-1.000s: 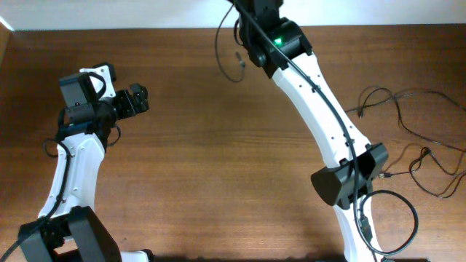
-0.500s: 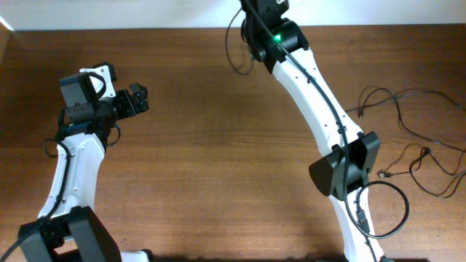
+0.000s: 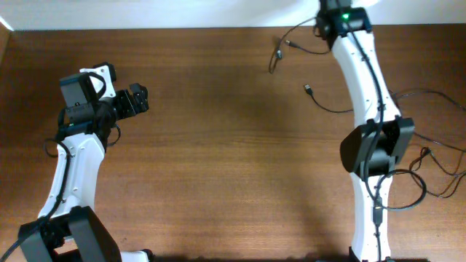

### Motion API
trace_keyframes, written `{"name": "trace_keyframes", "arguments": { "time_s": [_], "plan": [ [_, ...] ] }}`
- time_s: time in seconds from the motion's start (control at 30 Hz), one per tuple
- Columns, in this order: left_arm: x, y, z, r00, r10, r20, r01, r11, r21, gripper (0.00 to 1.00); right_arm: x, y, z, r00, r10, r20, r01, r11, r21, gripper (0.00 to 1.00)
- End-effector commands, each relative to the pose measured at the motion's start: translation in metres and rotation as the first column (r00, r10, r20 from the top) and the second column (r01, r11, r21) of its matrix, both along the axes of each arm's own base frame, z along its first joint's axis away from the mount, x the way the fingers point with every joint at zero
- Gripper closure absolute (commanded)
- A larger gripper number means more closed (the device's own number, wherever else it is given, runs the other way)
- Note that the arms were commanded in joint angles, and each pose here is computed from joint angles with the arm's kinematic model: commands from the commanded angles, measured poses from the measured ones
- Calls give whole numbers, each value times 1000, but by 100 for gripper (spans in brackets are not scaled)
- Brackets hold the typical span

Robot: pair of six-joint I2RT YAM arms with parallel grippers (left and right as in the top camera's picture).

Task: Untangle cables
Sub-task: 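Lift the cable with the right gripper and carry it to the right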

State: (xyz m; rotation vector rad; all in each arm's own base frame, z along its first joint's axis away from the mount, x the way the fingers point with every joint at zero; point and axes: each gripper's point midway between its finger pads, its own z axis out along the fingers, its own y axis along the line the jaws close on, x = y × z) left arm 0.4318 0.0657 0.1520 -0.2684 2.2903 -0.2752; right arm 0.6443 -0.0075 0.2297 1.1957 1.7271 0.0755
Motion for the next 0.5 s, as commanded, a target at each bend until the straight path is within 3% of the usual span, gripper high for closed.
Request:
{"name": "trace_keyframes", "arguments": {
  "time_s": [0.0,0.17,0.47],
  "plan": [
    [0,2,9,1000,9,22,-9,1000,2,1,-3,-56,-42,991,-95,-91,94,995,-13,96],
    [0,2,9,1000,9,22,-9,1000,2,1,-21,-139,-104,956,-194,-219,210,976,51,96],
    [0,2,9,1000,9,22,-9,1000,2,1,-89,-291,-122,861,-417,-292,451,891,57,96]
  ]
}}
